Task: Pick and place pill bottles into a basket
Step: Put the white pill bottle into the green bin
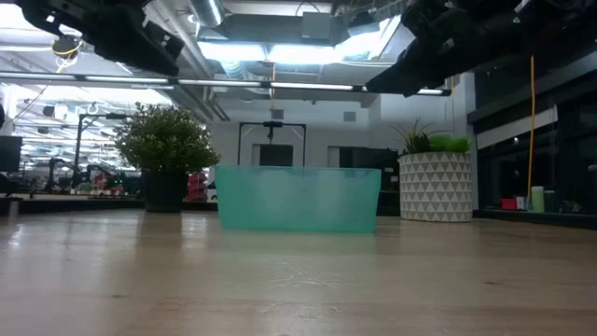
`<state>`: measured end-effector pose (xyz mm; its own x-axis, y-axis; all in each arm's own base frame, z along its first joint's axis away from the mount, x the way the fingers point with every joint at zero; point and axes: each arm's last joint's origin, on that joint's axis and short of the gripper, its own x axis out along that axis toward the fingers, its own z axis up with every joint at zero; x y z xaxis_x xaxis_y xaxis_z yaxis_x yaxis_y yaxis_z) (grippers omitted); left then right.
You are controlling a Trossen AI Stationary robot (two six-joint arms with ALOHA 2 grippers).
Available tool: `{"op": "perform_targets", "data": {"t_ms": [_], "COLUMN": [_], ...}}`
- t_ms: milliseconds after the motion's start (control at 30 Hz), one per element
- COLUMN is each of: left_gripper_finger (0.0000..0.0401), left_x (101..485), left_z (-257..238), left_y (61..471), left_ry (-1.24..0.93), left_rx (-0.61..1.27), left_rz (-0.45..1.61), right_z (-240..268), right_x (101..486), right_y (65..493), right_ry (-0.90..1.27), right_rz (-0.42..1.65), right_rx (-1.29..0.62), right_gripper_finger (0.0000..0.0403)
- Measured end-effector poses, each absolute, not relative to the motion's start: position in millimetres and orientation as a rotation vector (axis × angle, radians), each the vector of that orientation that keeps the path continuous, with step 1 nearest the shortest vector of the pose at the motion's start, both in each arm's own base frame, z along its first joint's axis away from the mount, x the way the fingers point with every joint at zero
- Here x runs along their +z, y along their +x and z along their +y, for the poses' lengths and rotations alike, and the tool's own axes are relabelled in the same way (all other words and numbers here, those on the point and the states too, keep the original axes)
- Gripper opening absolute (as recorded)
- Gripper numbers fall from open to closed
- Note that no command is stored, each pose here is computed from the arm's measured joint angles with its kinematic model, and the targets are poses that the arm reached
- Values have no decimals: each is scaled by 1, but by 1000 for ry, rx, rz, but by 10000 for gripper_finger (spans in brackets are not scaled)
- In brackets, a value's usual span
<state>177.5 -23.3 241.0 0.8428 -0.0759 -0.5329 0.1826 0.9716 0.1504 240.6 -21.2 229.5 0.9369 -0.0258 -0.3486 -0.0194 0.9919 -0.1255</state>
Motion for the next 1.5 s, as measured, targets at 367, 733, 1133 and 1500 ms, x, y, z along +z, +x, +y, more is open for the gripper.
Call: {"op": "perform_targets", "data": {"t_ms": [367, 733, 1133, 1500], "left_gripper_finger": [4, 2, 2, 3], "left_x": [237, 245, 250, 259], "left_z": [-23, -27, -46, -63], "left_y": [177, 181, 179, 177], "left_ry": [144, 93, 65, 66], "left_rx": [-128, -139, -231, -318], "left_rz": [520, 438, 383, 278], "right_z": [18, 84, 148, 188], "right_x": [244, 244, 242, 239], "right_y": [238, 221, 178, 137], "right_ry": [-120, -49, 77, 129], "right_rz": [620, 680, 676, 688], "right_rx": [166, 246, 182, 288], "right_gripper_finger": [3, 1, 0, 0]}}
